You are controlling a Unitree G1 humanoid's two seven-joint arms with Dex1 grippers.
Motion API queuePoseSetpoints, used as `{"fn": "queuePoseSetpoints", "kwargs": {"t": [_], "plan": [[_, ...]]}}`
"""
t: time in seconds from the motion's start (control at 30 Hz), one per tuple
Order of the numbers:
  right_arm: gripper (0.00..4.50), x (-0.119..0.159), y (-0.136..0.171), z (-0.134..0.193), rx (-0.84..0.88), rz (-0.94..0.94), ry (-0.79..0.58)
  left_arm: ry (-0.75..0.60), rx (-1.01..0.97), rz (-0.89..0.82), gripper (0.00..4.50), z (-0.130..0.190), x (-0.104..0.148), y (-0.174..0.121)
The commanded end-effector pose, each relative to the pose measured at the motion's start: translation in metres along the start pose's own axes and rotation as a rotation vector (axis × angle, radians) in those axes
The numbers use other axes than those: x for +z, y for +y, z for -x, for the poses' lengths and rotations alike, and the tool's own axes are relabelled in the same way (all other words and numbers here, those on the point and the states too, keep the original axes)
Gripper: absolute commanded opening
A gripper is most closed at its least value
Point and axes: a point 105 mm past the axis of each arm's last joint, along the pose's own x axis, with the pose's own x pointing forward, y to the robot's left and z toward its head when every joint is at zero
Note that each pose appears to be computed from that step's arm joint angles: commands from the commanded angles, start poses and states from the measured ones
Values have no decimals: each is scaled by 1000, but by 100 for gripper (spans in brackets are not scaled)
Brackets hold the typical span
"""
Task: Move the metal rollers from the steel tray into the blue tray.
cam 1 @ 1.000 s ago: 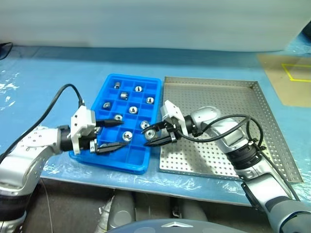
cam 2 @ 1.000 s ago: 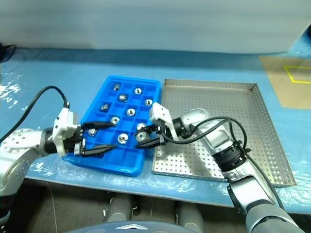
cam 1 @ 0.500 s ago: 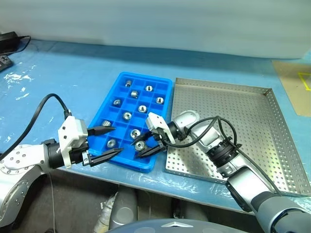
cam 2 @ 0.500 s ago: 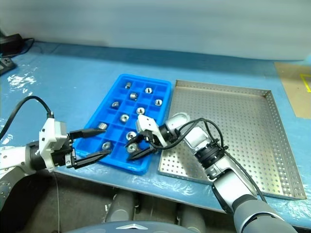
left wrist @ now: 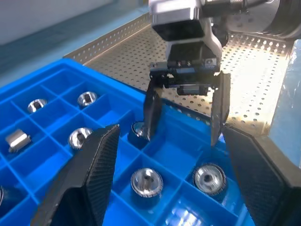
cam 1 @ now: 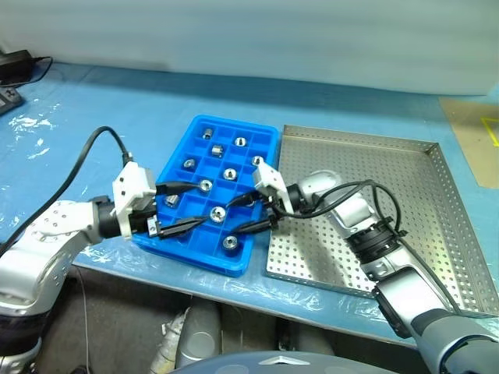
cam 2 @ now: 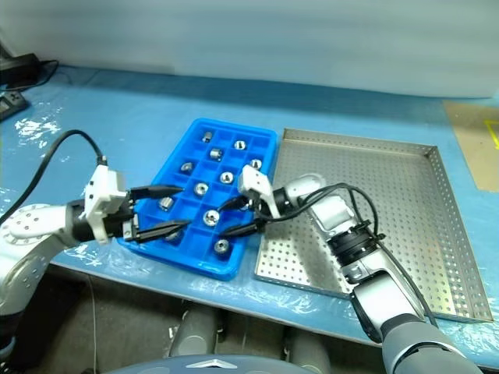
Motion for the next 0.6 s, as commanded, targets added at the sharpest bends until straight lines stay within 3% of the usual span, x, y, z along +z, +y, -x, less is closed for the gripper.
{"fn": "queuePoseSetpoints", "kwargs": {"t": [0.03, 0.33, 0.6], "plan": [[358, 21, -12, 33, -181, 43, -70, -27, -28, -39, 368, -14, 0, 10], [358, -2, -29, 97, -604, -7, -57, -59, -60, -76, 368, -44, -9, 41], [358, -9, -25, 102, -720, -28, -73, -81, -106, -74, 368, -61, -13, 49]]}}
